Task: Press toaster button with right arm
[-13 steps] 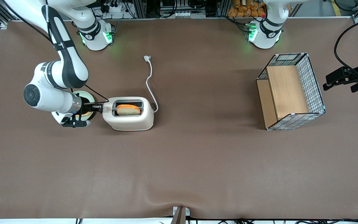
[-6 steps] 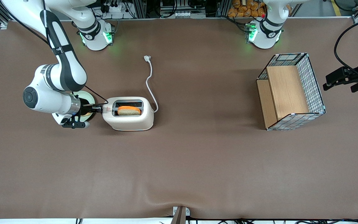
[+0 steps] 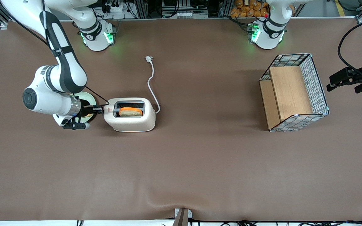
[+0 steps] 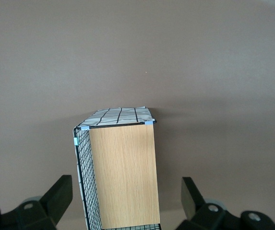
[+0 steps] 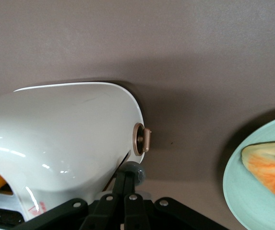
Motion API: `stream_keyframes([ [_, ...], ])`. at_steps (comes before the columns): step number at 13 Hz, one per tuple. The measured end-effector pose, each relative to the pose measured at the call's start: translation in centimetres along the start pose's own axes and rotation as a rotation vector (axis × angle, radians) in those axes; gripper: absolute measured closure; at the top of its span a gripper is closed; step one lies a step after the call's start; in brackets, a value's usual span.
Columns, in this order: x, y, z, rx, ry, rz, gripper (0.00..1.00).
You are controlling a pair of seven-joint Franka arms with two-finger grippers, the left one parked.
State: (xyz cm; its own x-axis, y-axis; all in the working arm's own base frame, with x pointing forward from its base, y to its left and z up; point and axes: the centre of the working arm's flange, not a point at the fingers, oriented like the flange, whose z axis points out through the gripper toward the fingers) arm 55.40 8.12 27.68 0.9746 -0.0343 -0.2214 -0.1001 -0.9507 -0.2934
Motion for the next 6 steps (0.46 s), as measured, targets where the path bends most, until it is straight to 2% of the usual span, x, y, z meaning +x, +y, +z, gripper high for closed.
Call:
stream_keyframes([
  [2, 0.18, 0.54, 0.45, 0.019, -0.004, -0.002, 0.99],
  [6, 0.31, 0.71, 0.87, 0.021, -0.006, -0.011, 0.99],
])
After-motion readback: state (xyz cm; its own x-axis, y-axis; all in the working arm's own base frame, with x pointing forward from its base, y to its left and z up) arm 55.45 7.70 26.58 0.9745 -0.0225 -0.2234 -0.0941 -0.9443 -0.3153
